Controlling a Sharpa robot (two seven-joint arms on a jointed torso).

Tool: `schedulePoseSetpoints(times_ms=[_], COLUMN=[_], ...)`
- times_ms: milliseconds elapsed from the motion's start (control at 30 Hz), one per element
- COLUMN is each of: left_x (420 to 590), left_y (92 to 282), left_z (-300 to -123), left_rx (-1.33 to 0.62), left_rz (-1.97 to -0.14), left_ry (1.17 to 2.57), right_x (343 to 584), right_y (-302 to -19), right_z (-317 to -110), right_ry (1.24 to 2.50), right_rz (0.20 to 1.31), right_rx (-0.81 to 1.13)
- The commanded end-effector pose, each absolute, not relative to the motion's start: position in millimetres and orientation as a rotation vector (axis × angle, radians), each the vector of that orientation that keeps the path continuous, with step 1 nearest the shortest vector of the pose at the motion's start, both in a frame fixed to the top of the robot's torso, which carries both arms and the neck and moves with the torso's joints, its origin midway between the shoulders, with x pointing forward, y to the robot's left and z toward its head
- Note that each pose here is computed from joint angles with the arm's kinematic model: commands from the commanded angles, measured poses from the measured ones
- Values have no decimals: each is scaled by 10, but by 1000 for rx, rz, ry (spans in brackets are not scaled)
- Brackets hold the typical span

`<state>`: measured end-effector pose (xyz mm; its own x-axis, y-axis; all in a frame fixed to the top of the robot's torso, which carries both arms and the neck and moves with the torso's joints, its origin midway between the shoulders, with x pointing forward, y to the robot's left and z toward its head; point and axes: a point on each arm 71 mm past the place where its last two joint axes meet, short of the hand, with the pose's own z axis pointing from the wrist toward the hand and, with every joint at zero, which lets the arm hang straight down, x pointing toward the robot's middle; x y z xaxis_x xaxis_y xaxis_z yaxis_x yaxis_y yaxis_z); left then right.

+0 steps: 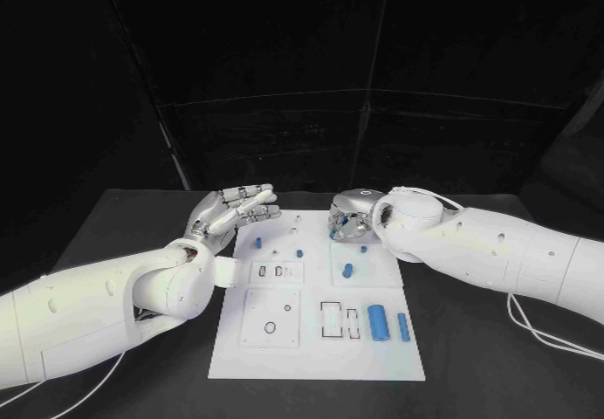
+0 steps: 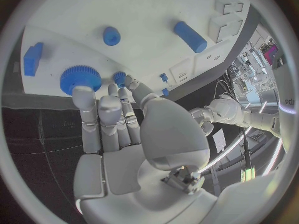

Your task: Assemble the parts on the task board

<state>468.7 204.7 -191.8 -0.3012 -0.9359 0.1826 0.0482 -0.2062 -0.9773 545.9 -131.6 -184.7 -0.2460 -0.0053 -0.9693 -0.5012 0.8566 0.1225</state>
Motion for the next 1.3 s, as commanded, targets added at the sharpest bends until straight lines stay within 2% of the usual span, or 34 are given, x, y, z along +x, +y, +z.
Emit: schedulePoseSetpoints(times_ms=[33,1000,1300], left_x=[4687,4694,4691], left_y=[2029,2034,2029], left_z=[-1904,-1914,-1916], left_rx=[-1123,-1128,-1130], left_rz=[-1636,-1625,-1624], left_ry=[1269,1288,1292], right_x=[5464,5516,5498], right_y=[-1295,-1255,-1247], right_z=[-1847,-1896,-1810], right_ry=[1783,1818,1707], right_rz=[486,466,510], right_rx=[-409,-419,-382])
